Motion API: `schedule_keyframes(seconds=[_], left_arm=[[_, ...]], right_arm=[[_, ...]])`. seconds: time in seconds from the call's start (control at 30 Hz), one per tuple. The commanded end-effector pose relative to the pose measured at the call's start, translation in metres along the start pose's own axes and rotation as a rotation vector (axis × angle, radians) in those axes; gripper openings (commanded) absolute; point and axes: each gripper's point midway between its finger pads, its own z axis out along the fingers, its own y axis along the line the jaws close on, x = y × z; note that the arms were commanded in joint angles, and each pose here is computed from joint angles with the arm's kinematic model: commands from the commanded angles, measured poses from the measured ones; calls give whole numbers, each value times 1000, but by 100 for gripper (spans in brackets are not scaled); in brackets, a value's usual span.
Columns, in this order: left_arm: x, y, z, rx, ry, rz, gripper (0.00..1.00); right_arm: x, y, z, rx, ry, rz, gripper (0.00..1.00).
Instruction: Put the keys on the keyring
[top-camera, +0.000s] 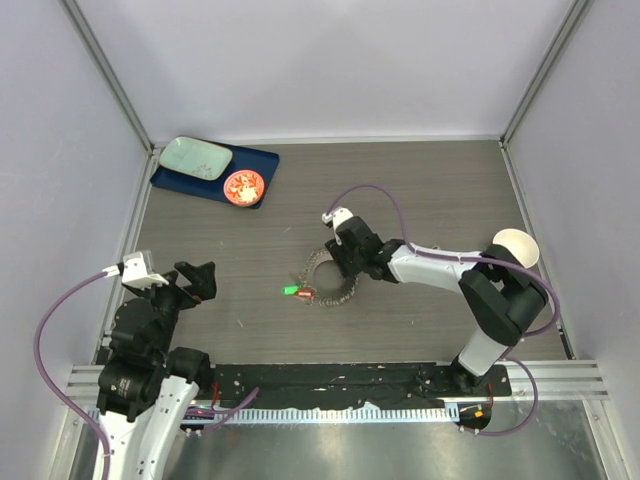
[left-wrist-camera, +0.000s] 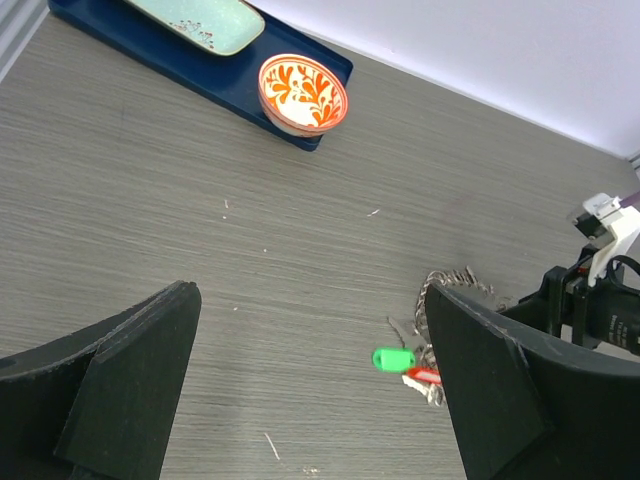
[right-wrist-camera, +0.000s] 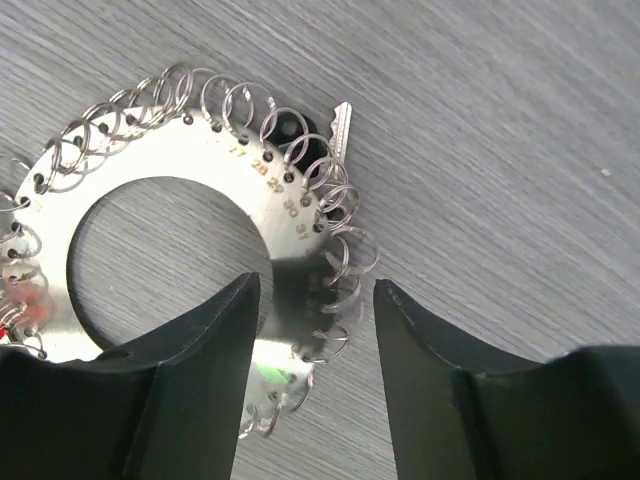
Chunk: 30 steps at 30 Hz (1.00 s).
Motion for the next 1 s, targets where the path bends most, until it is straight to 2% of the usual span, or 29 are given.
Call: schedule_keyframes(seconds=[0.0, 0.03, 0.13, 0.17, 0.23, 0.27, 0.4, 0.57, 0.73, 0.97], left_arm=[[0, 0, 4, -1, -3, 0, 100], [0, 0, 4, -2, -2, 0, 100], [1, 0, 5, -1, 5, 0, 100], [2, 0, 5, -3, 8, 1, 100], [1, 0, 6, -4, 4, -2, 100], [1, 1, 6, -5, 3, -1, 100], [1, 1, 7, -8, -1, -3, 100], [1, 0, 8, -1, 6, 3, 100], [1, 2, 9, -10, 7, 0, 100], [2, 2, 10, -11, 10, 0, 100]], right_arm=[[-38, -4, -24, 5, -115, -34, 62], [-43, -4, -29, 4, -133, -24, 67], [-54, -8, -46, 12, -198, 51, 74], [-61, -8, -57, 5, -234, 88, 75], [-49, -7, -61, -8, -229, 119, 74], [-51, -7, -70, -20, -259, 140, 73], [-16, 4, -76, -84, -219, 213, 63], [18, 30, -83, -180, -160, 201, 53], [31, 31, -80, -152, -132, 198, 42], [40, 43, -70, -183, -98, 247, 31]])
